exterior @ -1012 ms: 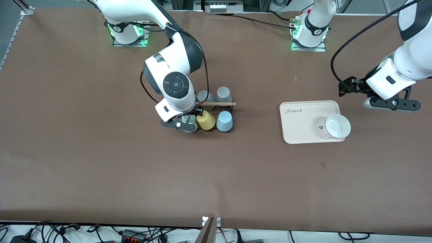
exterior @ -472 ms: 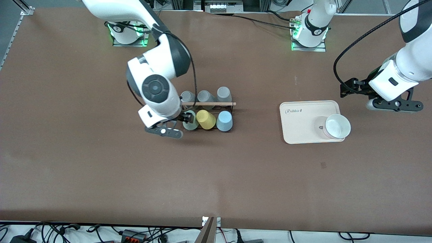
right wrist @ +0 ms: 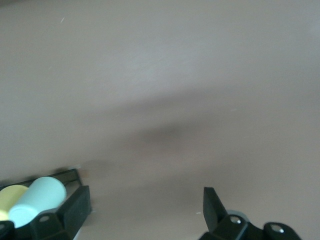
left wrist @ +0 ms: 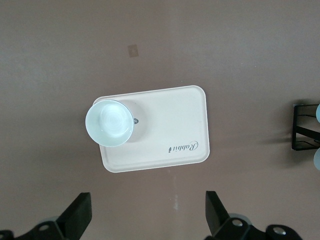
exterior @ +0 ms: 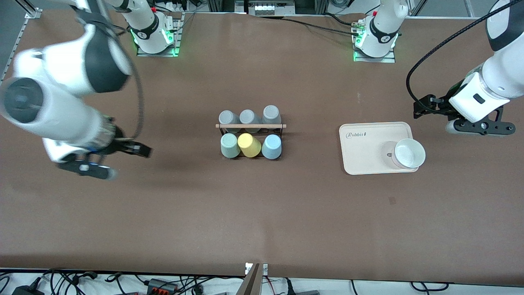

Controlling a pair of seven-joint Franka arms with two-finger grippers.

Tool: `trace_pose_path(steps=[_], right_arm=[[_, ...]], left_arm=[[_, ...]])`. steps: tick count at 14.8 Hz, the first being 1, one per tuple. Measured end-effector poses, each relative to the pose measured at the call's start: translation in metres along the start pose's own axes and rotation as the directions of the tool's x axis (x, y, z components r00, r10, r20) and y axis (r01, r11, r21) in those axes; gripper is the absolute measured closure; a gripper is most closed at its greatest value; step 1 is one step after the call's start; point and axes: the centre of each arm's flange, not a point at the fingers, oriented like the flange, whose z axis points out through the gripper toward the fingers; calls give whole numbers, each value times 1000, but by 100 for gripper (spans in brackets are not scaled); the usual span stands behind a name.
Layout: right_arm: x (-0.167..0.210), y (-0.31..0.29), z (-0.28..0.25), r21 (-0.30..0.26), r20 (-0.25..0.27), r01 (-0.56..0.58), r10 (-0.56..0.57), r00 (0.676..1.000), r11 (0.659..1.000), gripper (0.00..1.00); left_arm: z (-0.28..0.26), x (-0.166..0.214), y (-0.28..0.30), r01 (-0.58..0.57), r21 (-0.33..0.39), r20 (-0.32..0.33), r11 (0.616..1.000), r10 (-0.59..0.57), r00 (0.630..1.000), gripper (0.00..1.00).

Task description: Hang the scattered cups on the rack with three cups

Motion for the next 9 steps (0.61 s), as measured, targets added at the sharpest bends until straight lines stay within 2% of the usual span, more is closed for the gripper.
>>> trace_pose_path(steps=[5,9], right_arm=[[-21,73,-59,-3,39,96,-96,995,995,0],[-60,87,-89,-6,11,102,-102,995,995,0]], left_arm=[[0,0,0,0,0,0,1000,0,1000,0],[0,0,0,0,0,0,1000,0,1000,0]])
